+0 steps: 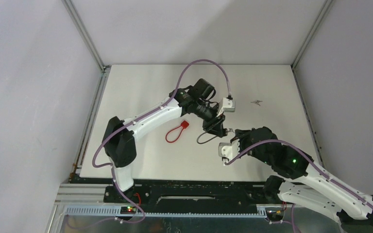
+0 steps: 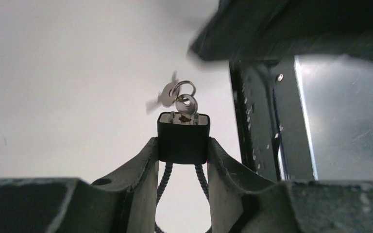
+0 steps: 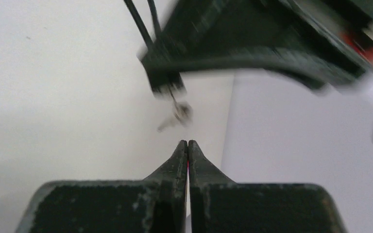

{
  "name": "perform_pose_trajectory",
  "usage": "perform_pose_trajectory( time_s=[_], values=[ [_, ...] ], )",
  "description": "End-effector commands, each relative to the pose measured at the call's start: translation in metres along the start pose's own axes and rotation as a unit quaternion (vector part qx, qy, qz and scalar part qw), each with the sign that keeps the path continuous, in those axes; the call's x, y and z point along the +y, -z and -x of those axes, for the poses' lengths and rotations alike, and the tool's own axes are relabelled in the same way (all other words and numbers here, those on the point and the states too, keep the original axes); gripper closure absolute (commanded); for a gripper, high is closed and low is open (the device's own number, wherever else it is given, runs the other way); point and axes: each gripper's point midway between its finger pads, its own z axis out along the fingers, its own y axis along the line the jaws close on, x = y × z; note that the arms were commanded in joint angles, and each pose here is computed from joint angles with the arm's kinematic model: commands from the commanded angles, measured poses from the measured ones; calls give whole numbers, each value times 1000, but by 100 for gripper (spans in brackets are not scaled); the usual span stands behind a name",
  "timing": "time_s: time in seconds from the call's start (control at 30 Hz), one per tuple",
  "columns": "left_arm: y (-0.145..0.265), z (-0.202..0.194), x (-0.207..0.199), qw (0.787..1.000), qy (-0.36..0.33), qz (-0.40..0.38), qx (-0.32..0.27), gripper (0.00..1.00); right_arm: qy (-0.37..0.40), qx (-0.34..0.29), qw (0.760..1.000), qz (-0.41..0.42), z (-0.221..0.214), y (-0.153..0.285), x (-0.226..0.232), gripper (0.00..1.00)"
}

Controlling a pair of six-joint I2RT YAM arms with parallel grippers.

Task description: Unlock with the key

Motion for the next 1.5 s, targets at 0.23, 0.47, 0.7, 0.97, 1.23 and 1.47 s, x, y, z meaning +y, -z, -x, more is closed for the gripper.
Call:
perform_pose_trajectory(
  time_s=[0.23, 0.47, 0.7, 0.97, 1.23, 1.47],
  values=[
    [32, -56, 25, 991, 86, 55, 84, 100, -64, 9, 997, -39, -14, 22, -15, 100],
    [33, -41, 2, 994, 88, 18, 61, 100, -133, -69, 989, -12, 14, 4, -13, 55],
    [29, -30, -34, 995, 77, -27, 62, 100, -144, -127, 980, 59, 47, -12, 1, 50],
    [26, -27, -48, 994, 74, -48, 62, 100, -142, -155, 972, 102, 66, -17, 10, 53],
    [24, -22, -52, 994, 74, -58, 56, 100, -132, -152, 971, 129, 69, -22, 22, 58],
    [23, -21, -54, 994, 74, -64, 55, 100, -130, -145, 971, 137, 68, -28, 25, 66]
  ],
)
